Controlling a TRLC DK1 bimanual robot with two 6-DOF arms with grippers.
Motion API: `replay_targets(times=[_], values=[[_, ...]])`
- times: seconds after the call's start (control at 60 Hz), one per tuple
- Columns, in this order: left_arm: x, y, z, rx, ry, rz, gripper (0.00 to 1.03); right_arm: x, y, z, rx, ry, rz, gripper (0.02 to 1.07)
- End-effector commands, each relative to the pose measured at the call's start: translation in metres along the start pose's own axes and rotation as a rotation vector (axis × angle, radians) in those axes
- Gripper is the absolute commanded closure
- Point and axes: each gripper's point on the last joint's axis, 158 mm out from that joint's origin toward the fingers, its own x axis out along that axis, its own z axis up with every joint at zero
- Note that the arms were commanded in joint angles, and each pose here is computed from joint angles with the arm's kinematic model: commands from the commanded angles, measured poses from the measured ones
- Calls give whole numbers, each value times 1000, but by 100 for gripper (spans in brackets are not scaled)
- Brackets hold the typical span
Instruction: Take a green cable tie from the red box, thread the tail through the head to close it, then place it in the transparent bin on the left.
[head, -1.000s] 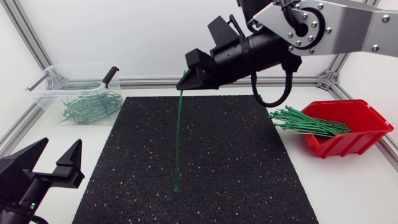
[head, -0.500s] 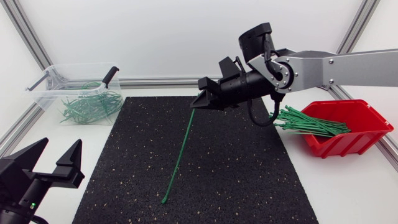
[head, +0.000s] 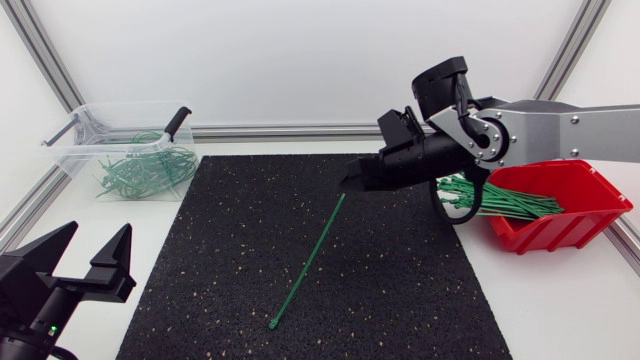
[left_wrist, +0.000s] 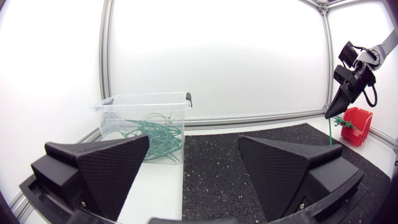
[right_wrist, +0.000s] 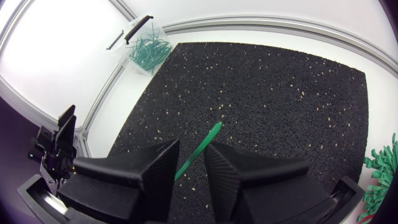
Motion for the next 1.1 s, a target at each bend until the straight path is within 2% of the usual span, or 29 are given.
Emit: replay_targets(times=[0.0, 0.117, 0.283, 0.367, 0.567, 0.7, 0.85, 1.083], values=[[2, -3, -28, -27, 75, -9, 3, -8, -11, -9, -24, 13, -36, 38], [2, -2, -28, -27, 75, -8, 3, -23, -31, -1, -55, -12, -123, 19], [2, -2, -27, -27, 73, -8, 3, -44, -43, 11, -184, -7, -247, 10], [2, -2, -27, -27, 73, -6, 3, -53, -40, 18, -233, 9, -262, 9], [2, -2, -27, -27, 73, -5, 3, -56, -19, 15, -452, 137, -301, 7], [2, -2, -27, -27, 73, -5, 3, -55, 4, 6, -593, 249, -262, 7], [2, -2, -27, -27, 73, -5, 3, -54, 30, -1, -721, 316, -213, 7], [2, -2, -27, -27, 72, -5, 3, -30, 49, -36, -927, 489, -126, 7]])
